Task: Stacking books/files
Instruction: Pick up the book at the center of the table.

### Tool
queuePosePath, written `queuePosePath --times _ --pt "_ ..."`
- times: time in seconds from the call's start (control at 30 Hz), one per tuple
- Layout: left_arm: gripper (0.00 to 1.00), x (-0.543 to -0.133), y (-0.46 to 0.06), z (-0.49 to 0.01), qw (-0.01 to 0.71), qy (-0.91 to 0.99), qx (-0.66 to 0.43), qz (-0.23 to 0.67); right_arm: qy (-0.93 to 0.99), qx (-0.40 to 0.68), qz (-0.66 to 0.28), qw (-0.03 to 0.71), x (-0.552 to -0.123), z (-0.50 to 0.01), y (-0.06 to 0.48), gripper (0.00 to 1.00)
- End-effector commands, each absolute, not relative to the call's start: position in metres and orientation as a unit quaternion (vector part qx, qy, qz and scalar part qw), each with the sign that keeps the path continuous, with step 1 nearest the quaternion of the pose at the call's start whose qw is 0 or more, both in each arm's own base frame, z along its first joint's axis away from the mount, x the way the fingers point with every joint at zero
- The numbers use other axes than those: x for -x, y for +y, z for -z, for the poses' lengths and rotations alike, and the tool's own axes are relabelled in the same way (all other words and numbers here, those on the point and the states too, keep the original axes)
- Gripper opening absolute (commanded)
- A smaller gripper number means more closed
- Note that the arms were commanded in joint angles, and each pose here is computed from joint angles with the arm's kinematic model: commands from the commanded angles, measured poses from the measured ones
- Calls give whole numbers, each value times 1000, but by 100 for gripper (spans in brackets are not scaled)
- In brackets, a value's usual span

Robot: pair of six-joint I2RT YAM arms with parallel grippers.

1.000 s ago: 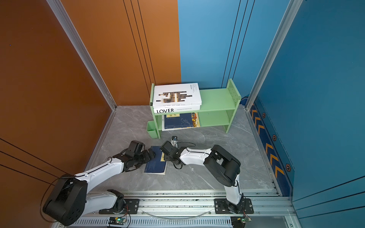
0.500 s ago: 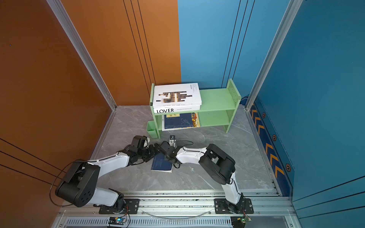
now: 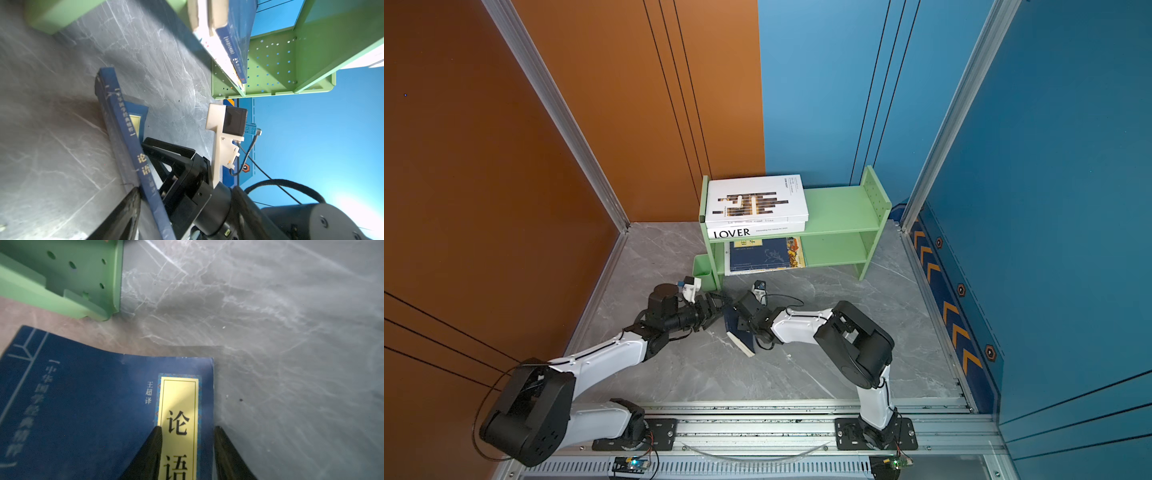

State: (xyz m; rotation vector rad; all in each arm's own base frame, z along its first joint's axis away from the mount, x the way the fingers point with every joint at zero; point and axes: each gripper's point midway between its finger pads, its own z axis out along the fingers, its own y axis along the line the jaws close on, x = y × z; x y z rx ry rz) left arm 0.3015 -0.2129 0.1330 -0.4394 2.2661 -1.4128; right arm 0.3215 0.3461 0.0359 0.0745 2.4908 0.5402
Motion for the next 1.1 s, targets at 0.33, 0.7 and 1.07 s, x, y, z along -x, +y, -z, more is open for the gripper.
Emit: queuePosePath --times 0.33,0.7,1.07 --pt "60 -294 -237 -99 151 817 178 527 934 -36 -239 265 -306 -36 346 44" --pt "20 -282 -229 -86 143 842 175 491 917 -55 -259 297 -320 -76 332 46" --pt "0 -253 -247 -133 169 875 52 451 861 -66 -341 371 -320 -171 286 73"
